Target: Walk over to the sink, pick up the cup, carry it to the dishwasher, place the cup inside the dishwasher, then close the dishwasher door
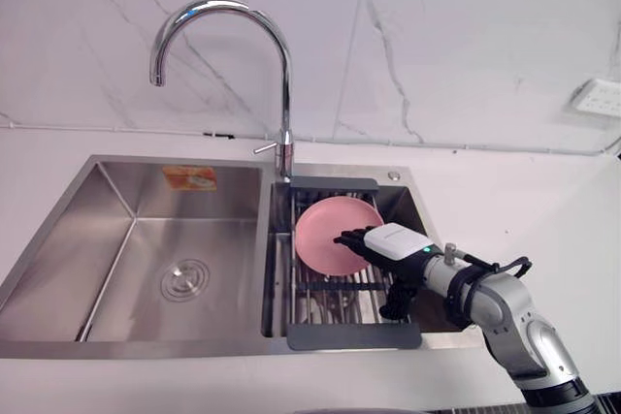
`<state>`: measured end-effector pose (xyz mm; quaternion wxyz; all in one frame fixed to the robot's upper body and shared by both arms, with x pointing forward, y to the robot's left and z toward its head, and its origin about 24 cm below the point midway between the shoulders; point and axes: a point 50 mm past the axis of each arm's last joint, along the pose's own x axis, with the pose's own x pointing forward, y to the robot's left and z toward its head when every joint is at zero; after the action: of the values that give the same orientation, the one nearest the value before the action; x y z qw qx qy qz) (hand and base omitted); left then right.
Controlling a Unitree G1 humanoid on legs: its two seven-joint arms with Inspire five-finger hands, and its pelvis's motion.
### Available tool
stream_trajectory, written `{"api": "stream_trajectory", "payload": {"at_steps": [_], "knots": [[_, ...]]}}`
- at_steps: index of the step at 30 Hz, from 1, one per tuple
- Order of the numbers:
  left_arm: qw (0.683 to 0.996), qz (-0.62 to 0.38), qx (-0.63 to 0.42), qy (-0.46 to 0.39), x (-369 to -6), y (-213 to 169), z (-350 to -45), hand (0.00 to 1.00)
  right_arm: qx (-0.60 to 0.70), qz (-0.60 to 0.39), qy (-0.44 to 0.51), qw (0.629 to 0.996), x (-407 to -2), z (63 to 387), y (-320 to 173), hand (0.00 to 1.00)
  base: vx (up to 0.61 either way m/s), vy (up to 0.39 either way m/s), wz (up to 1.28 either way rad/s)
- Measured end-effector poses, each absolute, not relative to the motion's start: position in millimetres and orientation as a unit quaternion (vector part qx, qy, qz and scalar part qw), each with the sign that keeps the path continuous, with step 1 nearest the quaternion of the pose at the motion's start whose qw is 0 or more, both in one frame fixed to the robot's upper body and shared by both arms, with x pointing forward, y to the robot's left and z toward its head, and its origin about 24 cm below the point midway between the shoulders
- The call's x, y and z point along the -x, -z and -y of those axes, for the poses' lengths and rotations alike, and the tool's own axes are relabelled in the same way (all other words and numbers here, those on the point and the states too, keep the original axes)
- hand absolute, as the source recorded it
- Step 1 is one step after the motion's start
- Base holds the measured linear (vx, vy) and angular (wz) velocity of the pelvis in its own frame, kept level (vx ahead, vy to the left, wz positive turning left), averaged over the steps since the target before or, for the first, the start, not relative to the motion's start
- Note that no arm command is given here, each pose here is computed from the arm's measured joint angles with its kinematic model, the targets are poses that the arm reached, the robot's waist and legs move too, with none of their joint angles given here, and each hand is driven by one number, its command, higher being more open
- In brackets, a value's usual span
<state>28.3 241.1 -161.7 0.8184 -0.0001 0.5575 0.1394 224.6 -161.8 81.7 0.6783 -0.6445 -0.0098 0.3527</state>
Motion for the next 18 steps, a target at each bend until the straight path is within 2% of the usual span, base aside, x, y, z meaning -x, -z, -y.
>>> {"api": "stream_trajectory", "payload": {"at_steps": [9,10,18], "knots": [[0.821,-0.554,0.000,-0.139,-31.3,161.5,-240.8,1.00,0.655,0.023,-0.318,0.685,-227.3,159.8,-82.4,1.00,-0.01,-0.005,-0.01],[0.822,-0.552,0.000,-0.138,-32.8,161.3,-240.8,1.00,0.653,0.026,-0.312,0.690,-227.6,159.1,-82.7,0.00,-0.06,-0.017,-0.01],[0.823,-0.551,0.001,-0.140,-33.5,161.7,-238.8,1.00,0.650,0.056,-0.266,0.710,-230.5,157.4,-82.9,0.00,-0.04,-0.016,-0.01]]}}
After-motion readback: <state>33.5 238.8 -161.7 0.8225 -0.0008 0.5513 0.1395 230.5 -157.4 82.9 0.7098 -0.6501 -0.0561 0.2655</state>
